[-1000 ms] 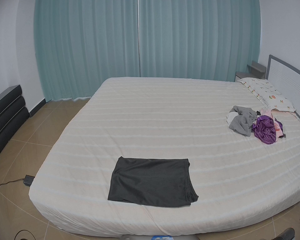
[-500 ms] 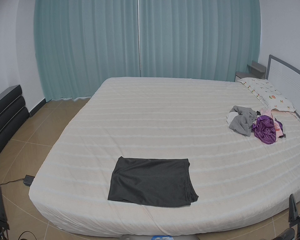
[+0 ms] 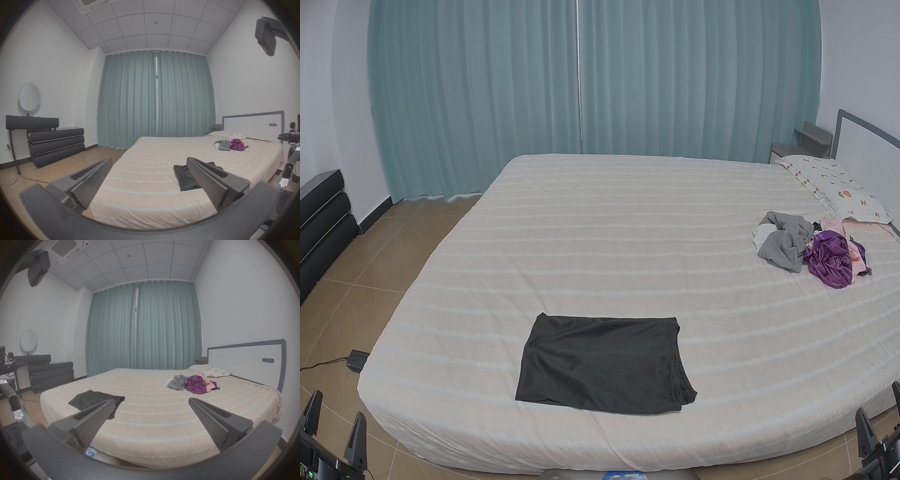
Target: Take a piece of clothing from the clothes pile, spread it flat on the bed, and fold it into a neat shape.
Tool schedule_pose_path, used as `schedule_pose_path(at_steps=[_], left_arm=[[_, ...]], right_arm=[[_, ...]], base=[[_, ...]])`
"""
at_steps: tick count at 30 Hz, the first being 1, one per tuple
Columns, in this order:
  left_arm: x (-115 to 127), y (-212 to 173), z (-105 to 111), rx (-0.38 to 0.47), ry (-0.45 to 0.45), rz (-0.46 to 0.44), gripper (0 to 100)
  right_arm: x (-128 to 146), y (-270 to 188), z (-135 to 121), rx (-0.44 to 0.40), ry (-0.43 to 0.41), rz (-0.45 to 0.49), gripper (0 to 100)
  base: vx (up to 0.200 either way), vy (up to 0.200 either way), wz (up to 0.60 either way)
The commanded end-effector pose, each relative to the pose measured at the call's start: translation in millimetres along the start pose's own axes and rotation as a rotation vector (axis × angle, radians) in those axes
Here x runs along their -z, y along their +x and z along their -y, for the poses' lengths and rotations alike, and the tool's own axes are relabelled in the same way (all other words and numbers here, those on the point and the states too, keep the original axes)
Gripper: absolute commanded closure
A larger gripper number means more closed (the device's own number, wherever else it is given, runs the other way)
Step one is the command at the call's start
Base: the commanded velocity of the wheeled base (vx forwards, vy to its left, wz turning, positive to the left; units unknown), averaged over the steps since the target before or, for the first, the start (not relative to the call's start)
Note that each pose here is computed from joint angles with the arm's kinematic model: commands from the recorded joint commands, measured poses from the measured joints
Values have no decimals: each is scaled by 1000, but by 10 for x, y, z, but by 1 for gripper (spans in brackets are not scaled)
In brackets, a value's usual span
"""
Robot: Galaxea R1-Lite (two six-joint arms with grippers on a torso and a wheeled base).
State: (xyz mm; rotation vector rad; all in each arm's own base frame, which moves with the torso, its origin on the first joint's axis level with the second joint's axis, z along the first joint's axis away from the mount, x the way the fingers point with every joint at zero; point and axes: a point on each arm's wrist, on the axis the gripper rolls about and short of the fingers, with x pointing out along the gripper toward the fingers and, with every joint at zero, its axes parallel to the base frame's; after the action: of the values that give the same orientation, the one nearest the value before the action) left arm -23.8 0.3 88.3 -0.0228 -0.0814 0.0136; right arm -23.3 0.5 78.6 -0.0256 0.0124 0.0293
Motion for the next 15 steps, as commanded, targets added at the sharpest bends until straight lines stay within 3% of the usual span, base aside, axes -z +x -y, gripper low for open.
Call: schedule_pose_path(at_steps=[1,9,13,15], left_arm=[[60,3,-15,-59,0,-14,0],[61,3,10,50,-68,-18,0],[61,3,6,31,-57,-17,0],[59,3,-13,-54,-55,-11,0]], right_arm=[[29,4,0,3,12,13,0],[29,4,0,3,10,13,0],[29,4,0,3,12,13,0],[29,4,0,3,13,13,0]], base=[[0,0,0],[0,0,0],[0,0,0],[0,0,0]])
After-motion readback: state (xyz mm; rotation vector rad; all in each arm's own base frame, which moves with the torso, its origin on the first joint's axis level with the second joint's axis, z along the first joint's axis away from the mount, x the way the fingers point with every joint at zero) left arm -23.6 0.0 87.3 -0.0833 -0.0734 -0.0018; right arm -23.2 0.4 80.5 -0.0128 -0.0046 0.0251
